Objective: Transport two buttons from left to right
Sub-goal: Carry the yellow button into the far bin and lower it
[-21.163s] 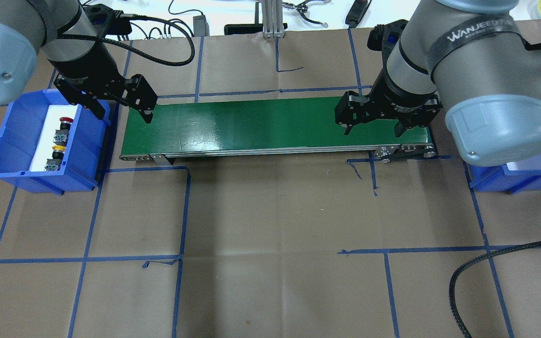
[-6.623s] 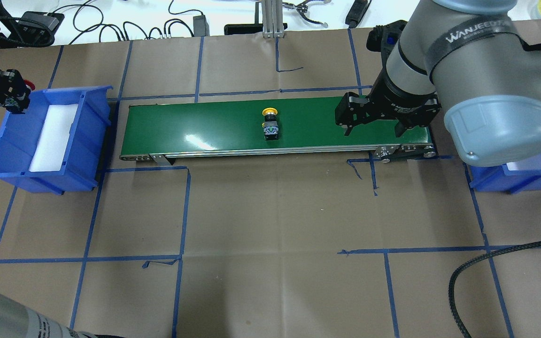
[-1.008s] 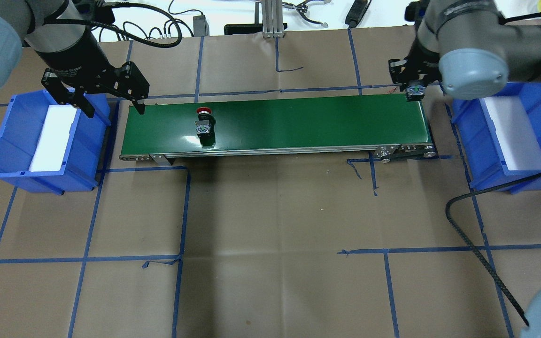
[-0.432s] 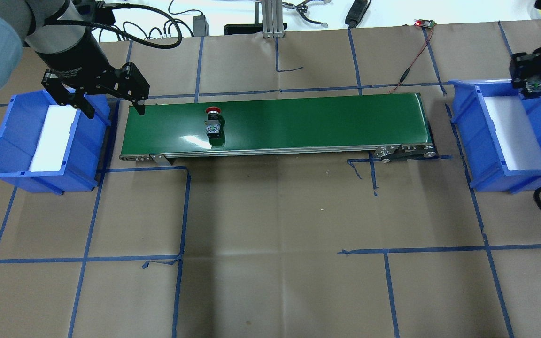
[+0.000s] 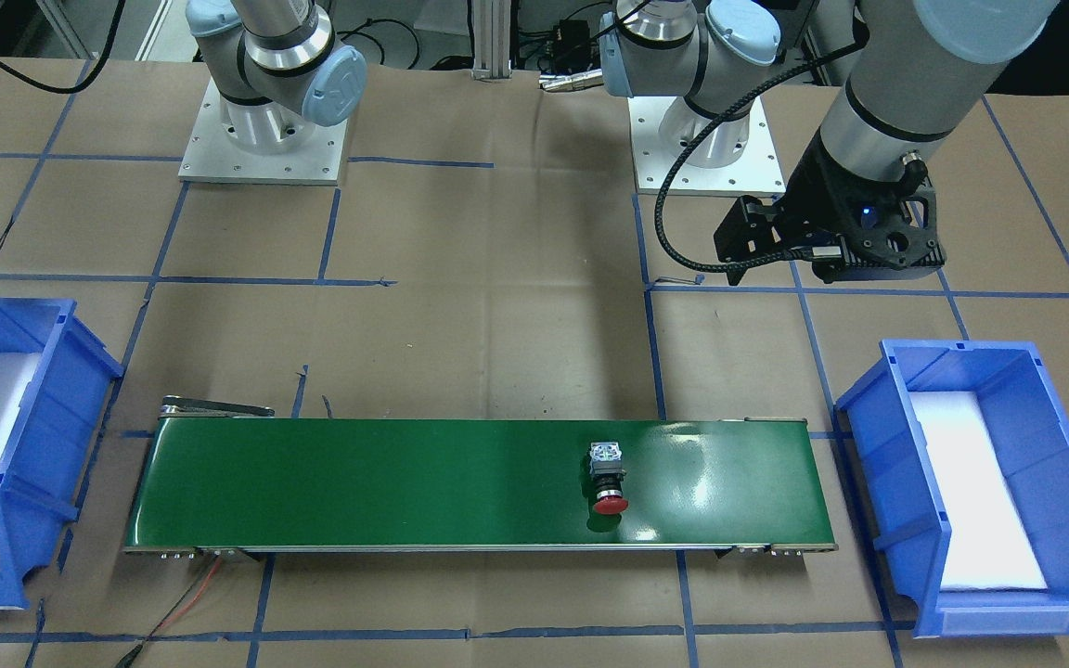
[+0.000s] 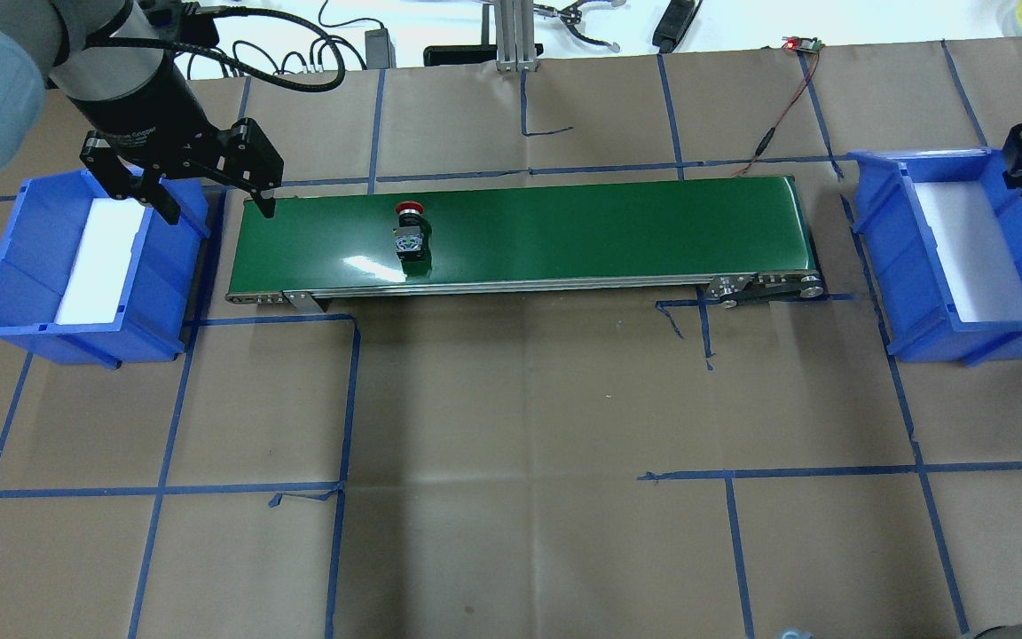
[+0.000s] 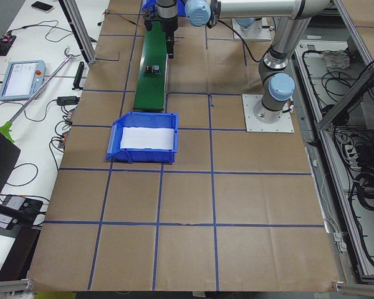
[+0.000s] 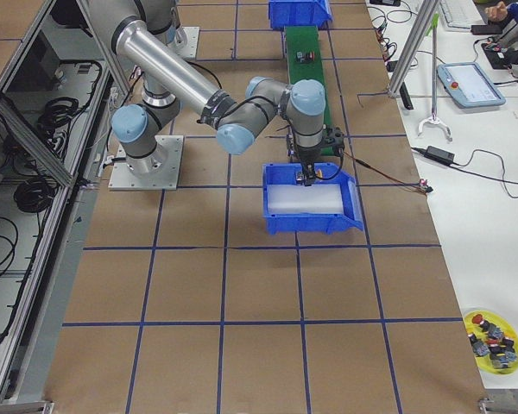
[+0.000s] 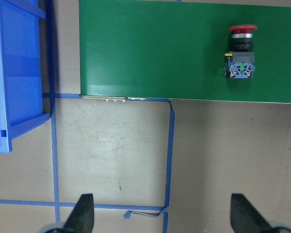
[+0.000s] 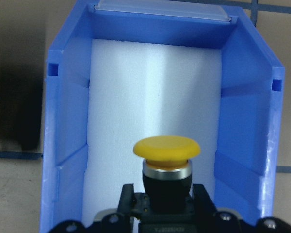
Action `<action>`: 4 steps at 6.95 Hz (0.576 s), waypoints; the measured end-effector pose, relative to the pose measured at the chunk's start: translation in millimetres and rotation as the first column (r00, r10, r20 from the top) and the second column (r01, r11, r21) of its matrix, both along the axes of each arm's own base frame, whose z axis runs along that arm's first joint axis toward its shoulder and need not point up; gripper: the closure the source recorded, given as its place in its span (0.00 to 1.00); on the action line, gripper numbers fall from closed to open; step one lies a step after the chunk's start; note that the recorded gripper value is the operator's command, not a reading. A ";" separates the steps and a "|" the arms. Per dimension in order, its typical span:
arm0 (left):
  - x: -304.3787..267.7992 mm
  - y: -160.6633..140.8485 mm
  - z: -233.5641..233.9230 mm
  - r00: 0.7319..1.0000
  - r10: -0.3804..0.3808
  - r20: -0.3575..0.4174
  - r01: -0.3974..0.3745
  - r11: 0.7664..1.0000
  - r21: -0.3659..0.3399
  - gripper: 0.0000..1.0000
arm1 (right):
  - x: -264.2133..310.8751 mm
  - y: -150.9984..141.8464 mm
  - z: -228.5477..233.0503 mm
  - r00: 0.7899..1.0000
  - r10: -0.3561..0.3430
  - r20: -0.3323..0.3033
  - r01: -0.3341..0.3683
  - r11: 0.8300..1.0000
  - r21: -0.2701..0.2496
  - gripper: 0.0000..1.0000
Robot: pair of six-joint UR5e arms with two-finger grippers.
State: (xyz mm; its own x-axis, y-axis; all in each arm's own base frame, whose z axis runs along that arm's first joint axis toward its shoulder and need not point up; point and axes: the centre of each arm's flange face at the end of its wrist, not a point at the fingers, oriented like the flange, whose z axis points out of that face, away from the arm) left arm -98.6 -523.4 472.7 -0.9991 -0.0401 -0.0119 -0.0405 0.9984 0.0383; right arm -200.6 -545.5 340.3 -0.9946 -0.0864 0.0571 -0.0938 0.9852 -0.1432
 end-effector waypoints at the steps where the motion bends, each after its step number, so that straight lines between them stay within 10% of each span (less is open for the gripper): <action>1: -0.1 0.2 0.2 1.000 0.000 0.000 0.000 1.000 0.000 0.00 | -4.7 8.1 -22.5 1.000 0.019 -0.006 -0.019 1.000 -0.024 0.98; 4: -0.1 0.0 0.3 1.000 0.000 0.000 0.000 1.000 -0.001 0.00 | -14.8 16.2 -76.2 0.999 0.053 0.006 -0.053 0.998 -0.043 0.97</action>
